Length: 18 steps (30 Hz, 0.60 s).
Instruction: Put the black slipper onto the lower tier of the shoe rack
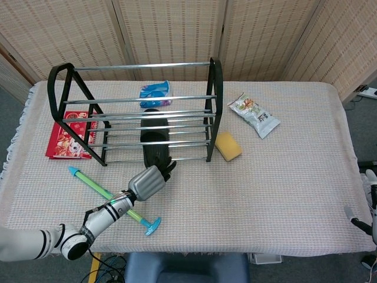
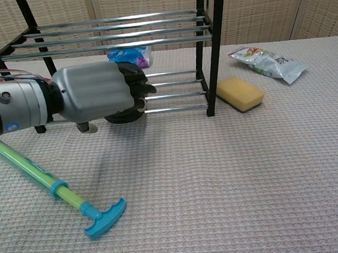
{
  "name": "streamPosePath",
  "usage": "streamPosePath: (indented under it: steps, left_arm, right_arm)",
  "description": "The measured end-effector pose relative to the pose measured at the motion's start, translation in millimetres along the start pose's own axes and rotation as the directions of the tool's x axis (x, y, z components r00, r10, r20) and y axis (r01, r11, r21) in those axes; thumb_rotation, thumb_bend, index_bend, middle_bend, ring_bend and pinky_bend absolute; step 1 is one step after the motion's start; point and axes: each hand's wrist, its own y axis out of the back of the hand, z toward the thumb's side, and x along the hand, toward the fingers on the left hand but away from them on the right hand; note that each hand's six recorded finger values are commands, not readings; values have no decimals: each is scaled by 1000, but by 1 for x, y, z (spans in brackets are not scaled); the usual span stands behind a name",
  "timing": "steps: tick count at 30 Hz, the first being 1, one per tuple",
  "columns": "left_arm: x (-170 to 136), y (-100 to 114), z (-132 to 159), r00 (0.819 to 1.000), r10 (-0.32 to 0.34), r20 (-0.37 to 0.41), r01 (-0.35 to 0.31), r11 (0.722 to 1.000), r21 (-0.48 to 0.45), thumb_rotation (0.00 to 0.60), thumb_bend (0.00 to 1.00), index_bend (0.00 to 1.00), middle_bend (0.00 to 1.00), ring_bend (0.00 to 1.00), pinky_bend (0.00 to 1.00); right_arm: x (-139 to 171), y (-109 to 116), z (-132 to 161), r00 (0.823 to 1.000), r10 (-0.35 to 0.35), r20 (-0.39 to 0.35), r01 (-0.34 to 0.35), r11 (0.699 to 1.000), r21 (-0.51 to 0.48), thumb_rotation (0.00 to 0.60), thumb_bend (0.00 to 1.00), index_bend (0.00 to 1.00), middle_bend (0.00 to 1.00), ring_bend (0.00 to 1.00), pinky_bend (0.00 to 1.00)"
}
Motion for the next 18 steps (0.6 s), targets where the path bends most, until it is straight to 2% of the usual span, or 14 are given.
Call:
streamPosePath:
  steps: [7, 11, 14, 18]
  left_arm:
    - [-51, -7, -10, 996, 1, -89, -17, 984, -179, 600, 226, 243, 91, 77, 338]
    - [-81, -20, -17, 988, -39, -147, 0, 967, -256, 600, 226, 244, 98, 77, 338]
    - [-99, -30, -21, 981, -81, -176, 18, 943, -333, 600, 226, 247, 108, 77, 338]
    - [-125, -45, -29, 967, -145, -209, 37, 893, -448, 600, 226, 253, 125, 78, 338]
  right_arm:
    - [-5, 0, 5, 1000, 6, -11, -6, 1000, -1, 600, 209, 0, 172, 11, 132]
    - [-7, -2, 9, 1000, 11, -24, -11, 1000, -2, 600, 209, 0, 173, 11, 133]
    - [-8, -3, 11, 999, 17, -28, -18, 1000, -3, 600, 209, 0, 172, 11, 133]
    - [-9, -5, 13, 999, 32, -37, -32, 999, -1, 600, 209, 0, 173, 11, 133]
